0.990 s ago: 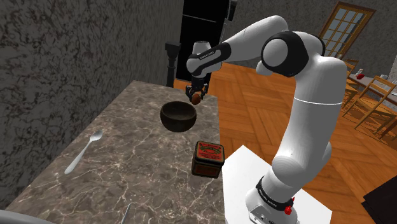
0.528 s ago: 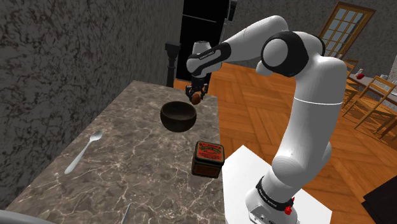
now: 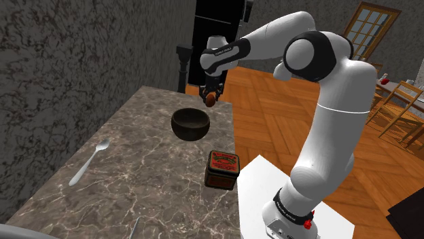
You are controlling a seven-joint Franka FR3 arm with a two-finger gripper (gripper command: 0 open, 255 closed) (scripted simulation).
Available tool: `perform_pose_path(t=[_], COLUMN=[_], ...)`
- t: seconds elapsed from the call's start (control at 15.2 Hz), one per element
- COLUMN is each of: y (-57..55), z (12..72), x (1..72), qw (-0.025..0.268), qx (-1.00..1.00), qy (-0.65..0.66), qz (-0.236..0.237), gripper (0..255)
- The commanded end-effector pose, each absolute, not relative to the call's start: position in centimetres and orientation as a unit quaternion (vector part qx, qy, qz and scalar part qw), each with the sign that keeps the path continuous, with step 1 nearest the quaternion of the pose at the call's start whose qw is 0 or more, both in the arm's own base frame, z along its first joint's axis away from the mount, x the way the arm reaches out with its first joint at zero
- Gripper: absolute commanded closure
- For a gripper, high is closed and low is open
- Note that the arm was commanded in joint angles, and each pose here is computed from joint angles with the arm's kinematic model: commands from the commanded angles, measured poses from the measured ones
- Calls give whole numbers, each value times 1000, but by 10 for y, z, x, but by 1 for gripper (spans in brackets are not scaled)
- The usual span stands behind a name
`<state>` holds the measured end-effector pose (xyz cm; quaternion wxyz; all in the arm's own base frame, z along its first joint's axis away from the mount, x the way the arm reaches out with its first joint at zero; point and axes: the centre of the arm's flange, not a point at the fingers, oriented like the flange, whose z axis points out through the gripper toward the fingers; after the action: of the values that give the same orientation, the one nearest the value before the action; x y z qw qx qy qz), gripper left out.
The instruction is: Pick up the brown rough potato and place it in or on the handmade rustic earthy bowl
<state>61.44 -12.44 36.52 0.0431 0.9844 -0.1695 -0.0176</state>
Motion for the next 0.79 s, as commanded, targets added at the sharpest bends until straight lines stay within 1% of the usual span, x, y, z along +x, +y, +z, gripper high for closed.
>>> perform_pose_path(t=[0.0, 0.73], y=[-125, -125], z=[376, 434], x=[614, 614], qw=[43, 43], qx=[984, 984], qy=[-169, -169], qz=[-18, -18], gripper=[255, 255])
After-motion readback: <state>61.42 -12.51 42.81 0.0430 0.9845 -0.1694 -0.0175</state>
